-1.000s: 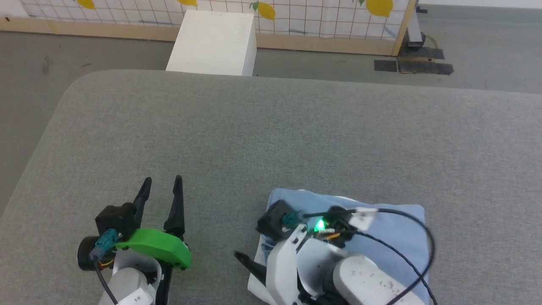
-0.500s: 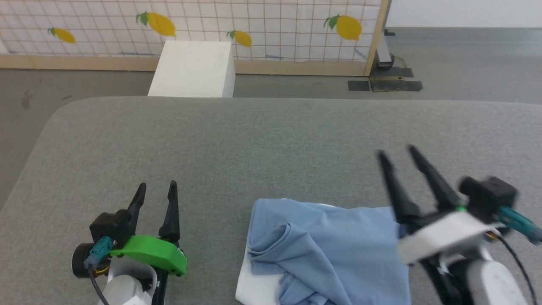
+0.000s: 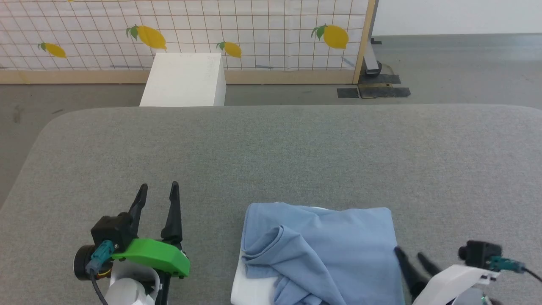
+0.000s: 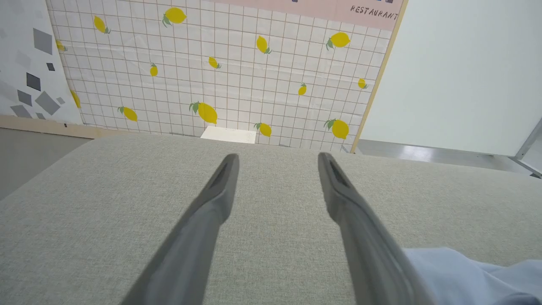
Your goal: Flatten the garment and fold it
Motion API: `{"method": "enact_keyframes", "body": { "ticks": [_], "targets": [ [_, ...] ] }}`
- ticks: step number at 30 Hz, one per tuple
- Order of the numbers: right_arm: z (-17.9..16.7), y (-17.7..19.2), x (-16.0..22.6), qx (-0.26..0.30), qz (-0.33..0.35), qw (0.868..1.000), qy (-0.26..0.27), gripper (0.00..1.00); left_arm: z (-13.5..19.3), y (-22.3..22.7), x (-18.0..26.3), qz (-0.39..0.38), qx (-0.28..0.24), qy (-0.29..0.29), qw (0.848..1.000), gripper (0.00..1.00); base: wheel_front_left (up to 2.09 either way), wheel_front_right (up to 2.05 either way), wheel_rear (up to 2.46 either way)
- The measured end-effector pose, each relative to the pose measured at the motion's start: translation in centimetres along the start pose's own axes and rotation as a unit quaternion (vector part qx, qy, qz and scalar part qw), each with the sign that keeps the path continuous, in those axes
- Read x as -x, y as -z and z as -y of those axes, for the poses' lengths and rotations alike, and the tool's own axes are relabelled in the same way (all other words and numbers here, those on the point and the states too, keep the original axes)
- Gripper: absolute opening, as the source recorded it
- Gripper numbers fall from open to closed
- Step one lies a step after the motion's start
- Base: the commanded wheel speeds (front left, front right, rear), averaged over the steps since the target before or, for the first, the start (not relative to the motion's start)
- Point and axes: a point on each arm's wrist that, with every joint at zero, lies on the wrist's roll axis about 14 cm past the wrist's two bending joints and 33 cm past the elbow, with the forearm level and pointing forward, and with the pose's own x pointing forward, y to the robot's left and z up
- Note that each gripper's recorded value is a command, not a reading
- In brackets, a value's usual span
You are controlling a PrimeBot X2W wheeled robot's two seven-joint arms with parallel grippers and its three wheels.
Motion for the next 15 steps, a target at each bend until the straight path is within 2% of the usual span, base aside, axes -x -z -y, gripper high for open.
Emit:
{"method": "enact_keyframes", "body": {
  "ticks": [6,11,12,13,14,15],
  "targets": [
    [-0.2,5.0,-0.4,-0.078,-0.093,0.993,-0.007,1.0,0.1,0.0,0.0,0.0,-0.001,0.001,1.0,1.0,0.0,0.0,0.0],
    [-1.1,5.3,-1.9,-0.092,-0.113,0.989,-0.018,1.0,-0.1,0.1,0.1,-0.002,0.0,-0.001,1.0,1.0,0.0,0.0,0.0],
    [-1.3,5.4,-2.1,-0.09,-0.117,0.989,-0.019,0.91,-0.1,0.2,0.2,-0.003,0.0,-0.001,1.0,1.0,0.0,0.0,0.0],
    [-1.5,5.4,-2.4,-0.086,-0.122,0.989,-0.022,0.43,-0.1,0.2,0.2,-0.003,0.0,-0.002,1.0,1.0,0.0,0.0,0.0],
    [-1.8,5.5,-2.5,-0.08,-0.13,0.988,-0.027,0.24,-0.2,0.3,0.3,-0.004,0.001,-0.003,1.0,1.0,0.0,0.0,0.0],
    [-2.1,5.6,-2.7,-0.074,-0.137,0.987,-0.031,0.0,-0.2,0.3,0.3,-0.004,0.001,-0.003,1.0,1.0,0.0,0.0,0.0]
  ]
}}
